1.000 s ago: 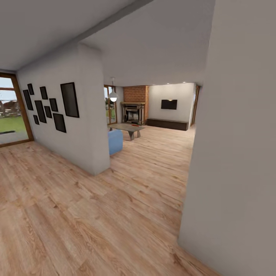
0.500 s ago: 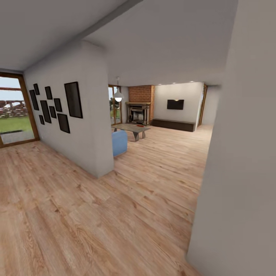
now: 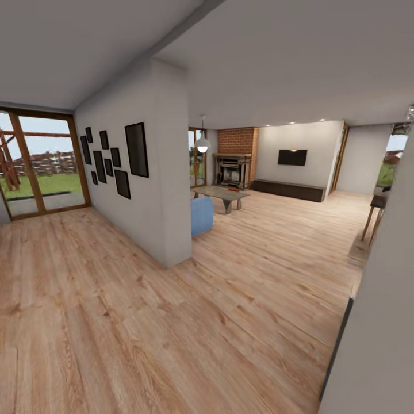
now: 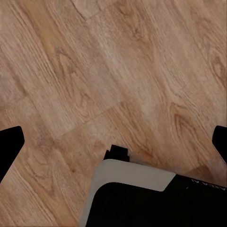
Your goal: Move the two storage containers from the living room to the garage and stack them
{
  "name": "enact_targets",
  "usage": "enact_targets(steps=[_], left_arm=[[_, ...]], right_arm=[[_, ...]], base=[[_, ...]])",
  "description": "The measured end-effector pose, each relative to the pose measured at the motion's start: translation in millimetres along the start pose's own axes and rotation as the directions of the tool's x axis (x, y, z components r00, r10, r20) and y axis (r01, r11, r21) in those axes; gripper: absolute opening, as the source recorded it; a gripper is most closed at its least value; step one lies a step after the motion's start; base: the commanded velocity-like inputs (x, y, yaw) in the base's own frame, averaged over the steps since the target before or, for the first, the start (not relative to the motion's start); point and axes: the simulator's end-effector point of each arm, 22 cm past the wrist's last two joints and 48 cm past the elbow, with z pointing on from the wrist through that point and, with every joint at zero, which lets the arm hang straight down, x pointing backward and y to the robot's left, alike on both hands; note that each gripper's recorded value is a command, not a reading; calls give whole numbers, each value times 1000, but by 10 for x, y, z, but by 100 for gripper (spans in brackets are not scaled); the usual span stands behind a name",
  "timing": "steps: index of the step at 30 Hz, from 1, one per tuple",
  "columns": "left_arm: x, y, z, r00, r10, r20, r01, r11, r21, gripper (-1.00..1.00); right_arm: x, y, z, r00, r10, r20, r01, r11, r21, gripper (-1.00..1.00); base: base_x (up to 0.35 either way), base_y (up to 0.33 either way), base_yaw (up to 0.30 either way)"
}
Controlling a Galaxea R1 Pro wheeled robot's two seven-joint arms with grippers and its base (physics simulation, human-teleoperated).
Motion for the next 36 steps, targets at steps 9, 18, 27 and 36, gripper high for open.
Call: enact_targets(steps=[9,18,27,36], left_arm=[[0,0,0,1000,0,0,0,1000,0,100],[2,0,1,1000,0,-1,0,1000,0,100],[3,-3,1,1000,0,-1,0,1000,0,100],[5,-10,0,1000,1,-1,-1,1000,1,100]], right_arm=[[1,0,0,1000,0,0,0,1000,0,100],[4,-6,0,1000,0,-1,0,1000,0,100],[6,-1,0,1000,0,-1,0,1000,-2,100],[7,-1,0,1000,-1,-2,1,1000,-1,100]], base=[[322,0,268],[321,0,200],[321,0,18],[321,0,1]])
